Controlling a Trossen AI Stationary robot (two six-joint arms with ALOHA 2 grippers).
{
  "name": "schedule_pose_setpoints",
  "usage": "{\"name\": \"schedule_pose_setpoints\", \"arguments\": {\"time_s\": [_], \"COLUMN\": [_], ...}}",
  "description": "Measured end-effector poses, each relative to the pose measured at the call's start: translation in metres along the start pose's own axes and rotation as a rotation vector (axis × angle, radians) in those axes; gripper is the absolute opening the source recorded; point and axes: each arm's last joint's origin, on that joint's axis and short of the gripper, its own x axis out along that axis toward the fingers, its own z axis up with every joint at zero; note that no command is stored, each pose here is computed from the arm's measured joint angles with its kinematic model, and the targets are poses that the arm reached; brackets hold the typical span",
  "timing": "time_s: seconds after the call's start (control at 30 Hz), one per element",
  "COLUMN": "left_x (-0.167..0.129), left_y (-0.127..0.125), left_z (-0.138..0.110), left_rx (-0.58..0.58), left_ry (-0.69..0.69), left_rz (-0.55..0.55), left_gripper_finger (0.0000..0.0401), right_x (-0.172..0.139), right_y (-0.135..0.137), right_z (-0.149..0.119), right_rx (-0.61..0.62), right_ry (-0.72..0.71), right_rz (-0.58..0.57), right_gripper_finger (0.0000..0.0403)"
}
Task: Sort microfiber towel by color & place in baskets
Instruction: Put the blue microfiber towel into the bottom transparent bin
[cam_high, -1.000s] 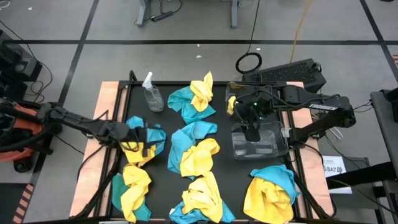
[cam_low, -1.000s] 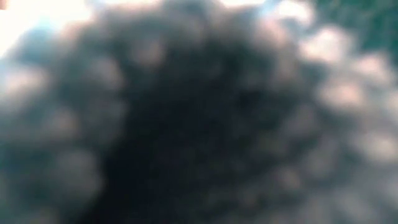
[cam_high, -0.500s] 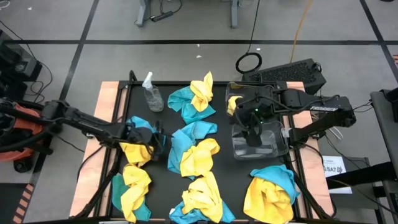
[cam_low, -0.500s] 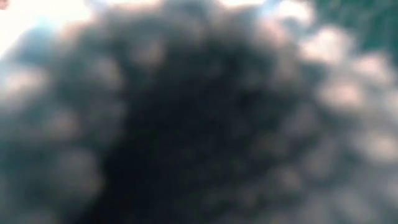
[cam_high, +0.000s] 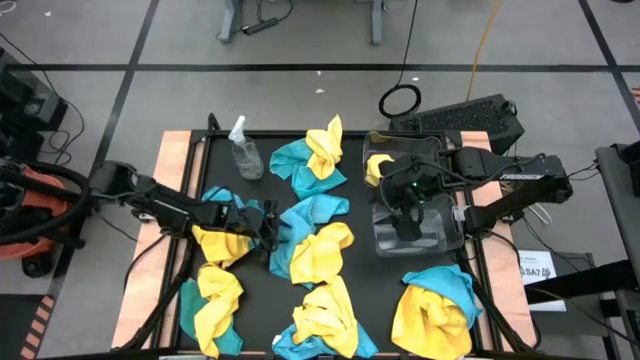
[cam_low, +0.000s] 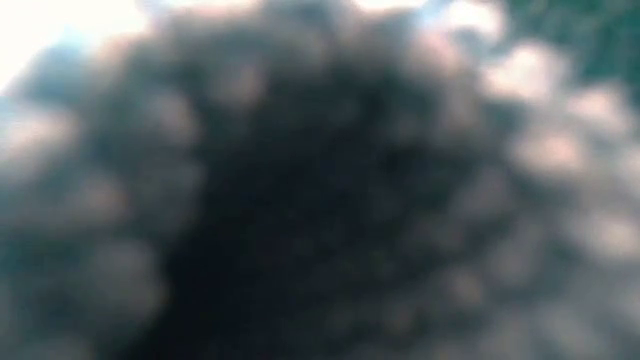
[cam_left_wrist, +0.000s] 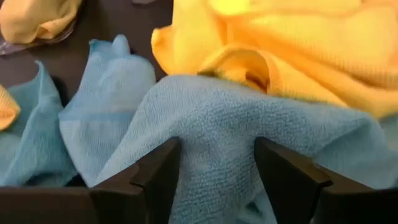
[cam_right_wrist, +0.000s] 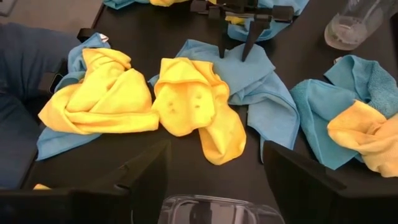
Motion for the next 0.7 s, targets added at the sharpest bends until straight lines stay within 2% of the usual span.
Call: {"name": "schedule_pose_setpoints", "arguments": {"time_s": [0.1, 0.2, 0.33, 0.43, 0.57, 0.7], "left_x": [0.006, 0.013, 0.02, 0.021, 0.015, -0.003], "left_y": [0.001, 0.001, 0.002, 0.003, 0.008, 0.015], "left_z": [0.006, 0.007, 0.009, 0.015, 0.035, 0.058], "left_rx": [0.031, 0.051, 0.059, 0.077, 0.109, 0.165], "left_ry": [0.023, 0.061, 0.113, 0.103, 0.086, 0.14], "left_rz": [-0.015, -0.068, -0.088, -0.087, -0.078, -0.014], "left_gripper_finger": [0.016, 0.0098, 0.0021, 0.0011, 0.0007, 0.0004], "right_x": [0.0, 0.0, 0.0, 0.002, 0.009, 0.019], "right_y": [0.001, 0.001, 0.001, 0.001, 0.0, 0.0], "right_z": [0.0, 0.0, 0.0, 0.001, -0.004, -0.01], "right_rx": [-0.003, -0.003, -0.003, -0.004, -0.007, -0.004], "right_ry": [-0.002, -0.002, -0.002, -0.01, 0.005, 0.025], "right_rz": [0.002, 0.002, 0.003, 0.002, 0.003, 0.004], "right_gripper_finger": [0.0247, 0.0247, 0.0247, 0.0247, 0.0247, 0.0247]}}
